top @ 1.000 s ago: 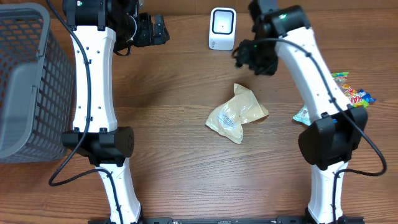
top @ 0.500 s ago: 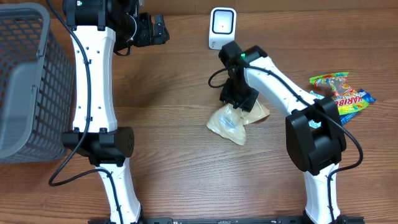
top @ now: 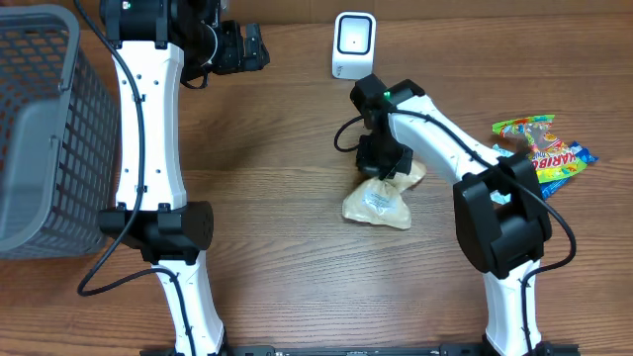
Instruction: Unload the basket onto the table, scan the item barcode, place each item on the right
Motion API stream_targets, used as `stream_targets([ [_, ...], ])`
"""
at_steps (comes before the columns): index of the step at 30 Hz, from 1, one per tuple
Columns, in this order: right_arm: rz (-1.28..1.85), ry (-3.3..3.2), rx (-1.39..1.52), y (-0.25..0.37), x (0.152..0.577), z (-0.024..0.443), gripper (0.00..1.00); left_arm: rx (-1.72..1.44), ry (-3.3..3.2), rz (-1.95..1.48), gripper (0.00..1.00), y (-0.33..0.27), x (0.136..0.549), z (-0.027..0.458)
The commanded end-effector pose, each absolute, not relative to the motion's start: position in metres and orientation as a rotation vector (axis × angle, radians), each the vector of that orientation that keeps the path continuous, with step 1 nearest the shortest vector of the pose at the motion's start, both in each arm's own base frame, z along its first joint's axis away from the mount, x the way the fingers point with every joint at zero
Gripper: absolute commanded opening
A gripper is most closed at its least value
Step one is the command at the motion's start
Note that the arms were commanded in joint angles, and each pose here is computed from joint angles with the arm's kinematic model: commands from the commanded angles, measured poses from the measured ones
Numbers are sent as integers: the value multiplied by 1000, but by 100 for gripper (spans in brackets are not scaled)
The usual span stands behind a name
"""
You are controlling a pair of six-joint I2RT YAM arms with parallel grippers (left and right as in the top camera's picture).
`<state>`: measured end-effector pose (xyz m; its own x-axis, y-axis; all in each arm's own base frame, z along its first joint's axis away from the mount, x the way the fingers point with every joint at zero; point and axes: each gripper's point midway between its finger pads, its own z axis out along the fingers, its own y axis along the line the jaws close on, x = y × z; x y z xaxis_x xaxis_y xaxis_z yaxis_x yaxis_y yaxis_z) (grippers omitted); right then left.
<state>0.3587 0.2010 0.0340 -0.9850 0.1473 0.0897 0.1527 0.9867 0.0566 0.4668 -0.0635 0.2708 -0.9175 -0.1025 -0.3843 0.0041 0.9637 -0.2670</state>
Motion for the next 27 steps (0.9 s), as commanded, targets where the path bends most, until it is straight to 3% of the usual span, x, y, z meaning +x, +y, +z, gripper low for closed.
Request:
stream_targets([
  [1, -580, -3066, 141, 241, 378, 97, 4, -56, 2684, -373, 100, -69, 462, 283],
  [5, -1353, -2771, 360, 269, 377, 169, 4, -56, 2684, -373, 100, -69, 462, 283],
  [9, -1757, -2541, 446, 266, 376, 210, 4, -56, 2684, -373, 100, -69, 462, 283],
  [21, -2211, -2196, 492, 257, 374, 270, 4, -56, 2684, -373, 100, -69, 462, 283],
  [27, -2231, -2148, 419, 252, 378, 277, 4, -56, 2684, -373, 100, -69, 462, 283],
])
